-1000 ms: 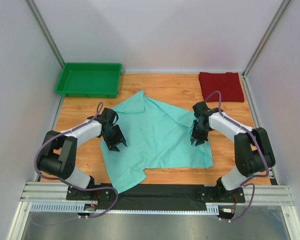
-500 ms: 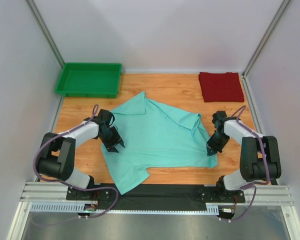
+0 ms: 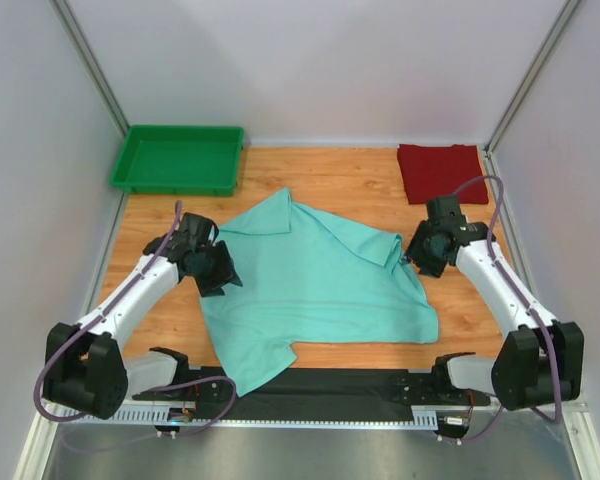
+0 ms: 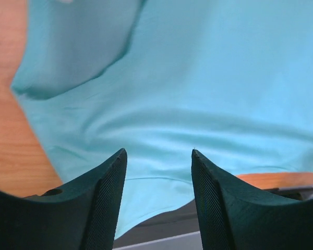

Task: Fold and stack the t-shirts
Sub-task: Flatten the tshirt out

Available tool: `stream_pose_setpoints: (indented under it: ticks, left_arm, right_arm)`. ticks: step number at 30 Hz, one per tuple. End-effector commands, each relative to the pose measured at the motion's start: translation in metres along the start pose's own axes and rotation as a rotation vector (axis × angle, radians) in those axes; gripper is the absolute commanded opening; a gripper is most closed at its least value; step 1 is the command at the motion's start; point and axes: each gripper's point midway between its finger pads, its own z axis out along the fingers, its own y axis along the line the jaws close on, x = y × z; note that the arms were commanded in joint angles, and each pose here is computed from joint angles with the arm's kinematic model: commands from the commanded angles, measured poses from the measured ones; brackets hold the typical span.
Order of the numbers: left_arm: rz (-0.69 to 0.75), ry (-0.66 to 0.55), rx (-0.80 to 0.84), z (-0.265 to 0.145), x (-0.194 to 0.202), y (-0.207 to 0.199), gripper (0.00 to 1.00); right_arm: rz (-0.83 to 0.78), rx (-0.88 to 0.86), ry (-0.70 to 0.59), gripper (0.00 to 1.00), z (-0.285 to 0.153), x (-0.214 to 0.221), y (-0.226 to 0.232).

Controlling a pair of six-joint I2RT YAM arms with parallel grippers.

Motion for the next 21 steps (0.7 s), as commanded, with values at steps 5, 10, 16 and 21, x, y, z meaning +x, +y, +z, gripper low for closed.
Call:
stream_pose_setpoints:
  ticks: [5, 10, 16, 21]
  left_arm:
    - [0.161, 0.010, 0.274, 0.017, -0.040, -0.083, 0.57]
    - [0.218, -0.034, 0.438, 0.027, -0.080, -0.140, 0.56]
    - [0.182, 0.028, 0.423, 0.066, -0.089, -0.153, 0.45]
    - [0.158, 0.128, 0.276, 0.097, -0.050, -0.121, 0.45]
  right_arm:
    - [-0.047, -0.266, 0.104, 0.53, 0.045, -0.005, 0.098]
    - [-0.028, -0.256, 0.149, 0.46, 0.078, -0.006, 0.114]
    - [-0.044, -0.164, 0.134, 0.41, 0.103, -0.009, 0.101]
    - [-0.015, -0.133, 0.115, 0.41, 0.114, -0.016, 0.101]
